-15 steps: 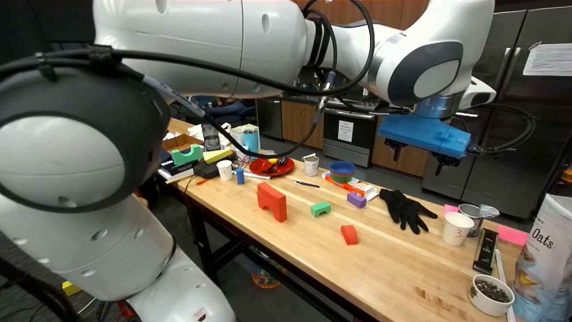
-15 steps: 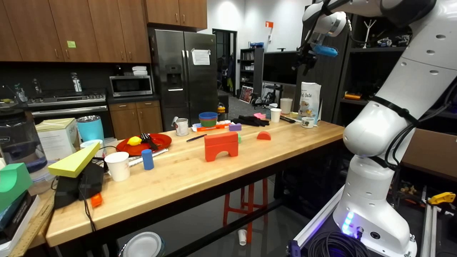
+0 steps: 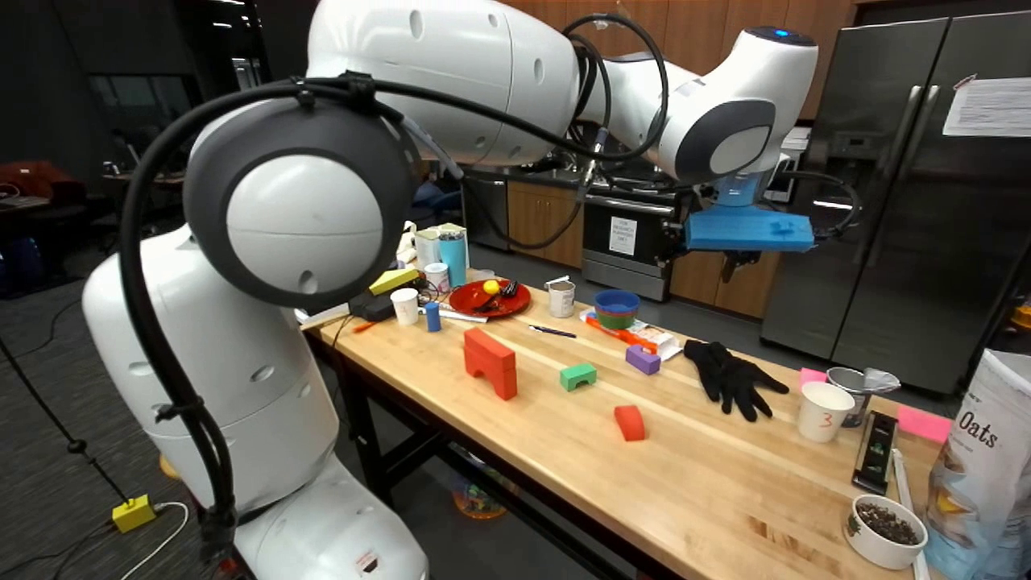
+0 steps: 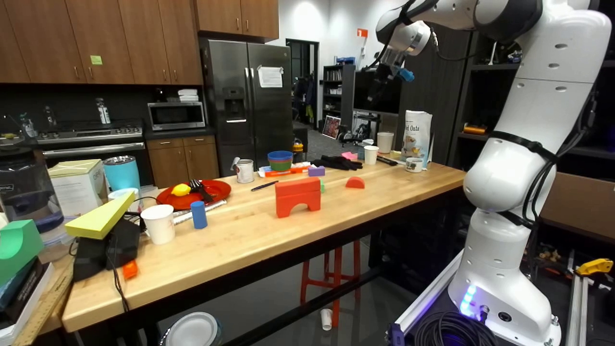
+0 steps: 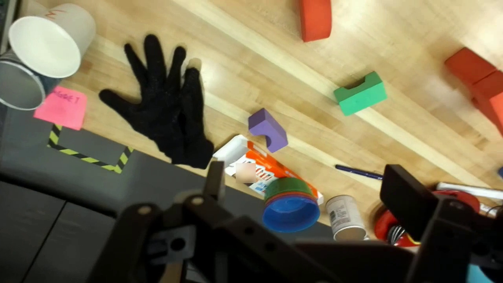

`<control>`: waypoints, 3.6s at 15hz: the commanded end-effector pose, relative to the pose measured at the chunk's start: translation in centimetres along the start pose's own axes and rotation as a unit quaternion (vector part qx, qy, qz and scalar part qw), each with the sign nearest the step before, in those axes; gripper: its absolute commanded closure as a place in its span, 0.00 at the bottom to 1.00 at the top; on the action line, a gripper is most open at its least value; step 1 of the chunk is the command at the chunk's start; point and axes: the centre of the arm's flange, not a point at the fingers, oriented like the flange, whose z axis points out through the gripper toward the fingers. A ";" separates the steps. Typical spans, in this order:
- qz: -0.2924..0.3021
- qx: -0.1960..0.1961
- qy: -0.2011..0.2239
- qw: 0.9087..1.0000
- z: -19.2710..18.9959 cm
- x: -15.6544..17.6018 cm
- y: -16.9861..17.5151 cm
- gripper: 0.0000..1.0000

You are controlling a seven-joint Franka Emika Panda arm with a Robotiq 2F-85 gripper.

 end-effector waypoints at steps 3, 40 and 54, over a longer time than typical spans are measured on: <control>-0.014 0.067 -0.043 0.997 2.9 -0.9 -1.8 0.00; 0.055 0.267 -0.208 0.939 23.1 -2.0 1.8 0.00; 0.026 0.217 -0.242 0.945 26.1 -3.1 2.3 0.00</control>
